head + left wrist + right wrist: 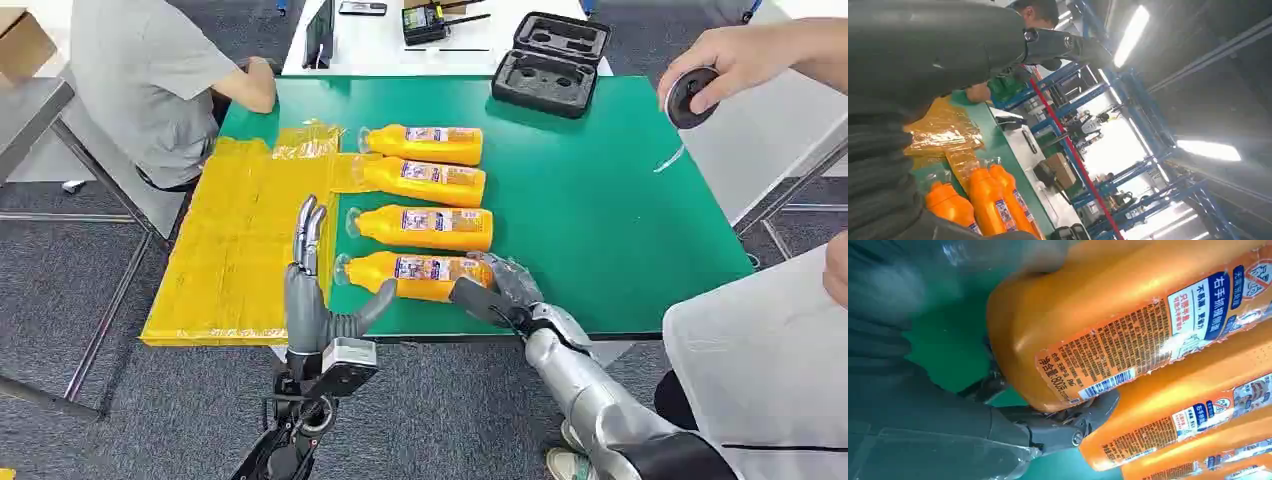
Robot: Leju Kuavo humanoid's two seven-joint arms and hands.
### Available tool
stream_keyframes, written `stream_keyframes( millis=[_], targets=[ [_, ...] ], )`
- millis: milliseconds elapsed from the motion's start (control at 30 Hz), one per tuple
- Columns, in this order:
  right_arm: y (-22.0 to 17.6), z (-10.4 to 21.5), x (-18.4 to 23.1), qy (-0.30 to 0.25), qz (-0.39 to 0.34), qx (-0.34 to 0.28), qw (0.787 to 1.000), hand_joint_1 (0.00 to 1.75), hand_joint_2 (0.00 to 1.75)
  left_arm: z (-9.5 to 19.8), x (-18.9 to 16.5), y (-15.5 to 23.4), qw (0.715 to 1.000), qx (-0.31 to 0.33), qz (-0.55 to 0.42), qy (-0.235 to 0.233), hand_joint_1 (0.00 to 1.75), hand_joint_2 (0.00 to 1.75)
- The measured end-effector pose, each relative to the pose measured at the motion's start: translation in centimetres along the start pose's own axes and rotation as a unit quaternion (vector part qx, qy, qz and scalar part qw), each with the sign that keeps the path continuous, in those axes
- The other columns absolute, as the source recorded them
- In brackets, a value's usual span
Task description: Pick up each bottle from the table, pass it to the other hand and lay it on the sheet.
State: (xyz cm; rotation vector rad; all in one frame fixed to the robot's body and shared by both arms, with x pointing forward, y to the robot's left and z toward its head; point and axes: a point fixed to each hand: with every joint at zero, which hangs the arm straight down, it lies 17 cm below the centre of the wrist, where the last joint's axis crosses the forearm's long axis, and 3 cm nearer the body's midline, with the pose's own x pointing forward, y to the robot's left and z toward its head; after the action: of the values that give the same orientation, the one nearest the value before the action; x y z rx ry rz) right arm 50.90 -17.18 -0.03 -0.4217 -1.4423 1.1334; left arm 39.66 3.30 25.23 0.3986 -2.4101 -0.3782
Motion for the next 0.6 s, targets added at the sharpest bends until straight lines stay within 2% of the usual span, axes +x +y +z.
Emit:
stream_keyframes(
  millis=[467, 600],
  targets=[
    [-0.19, 0.08, -0.46, 0.006, -0.002, -0.001, 1.000, 1.75, 1.75, -0.01, 0.03, -0.03, 1.000, 0.000, 0.000, 0.000, 0.00, 1.75],
    [-0.44, 0.23, 0.28, -0.014, -0.060, -0.011, 0.998, 1.75, 1.75, 0.05, -0.03, -0.08, 1.000, -0.001, 0.000, 0.000, 0.00, 1.75]
  ],
)
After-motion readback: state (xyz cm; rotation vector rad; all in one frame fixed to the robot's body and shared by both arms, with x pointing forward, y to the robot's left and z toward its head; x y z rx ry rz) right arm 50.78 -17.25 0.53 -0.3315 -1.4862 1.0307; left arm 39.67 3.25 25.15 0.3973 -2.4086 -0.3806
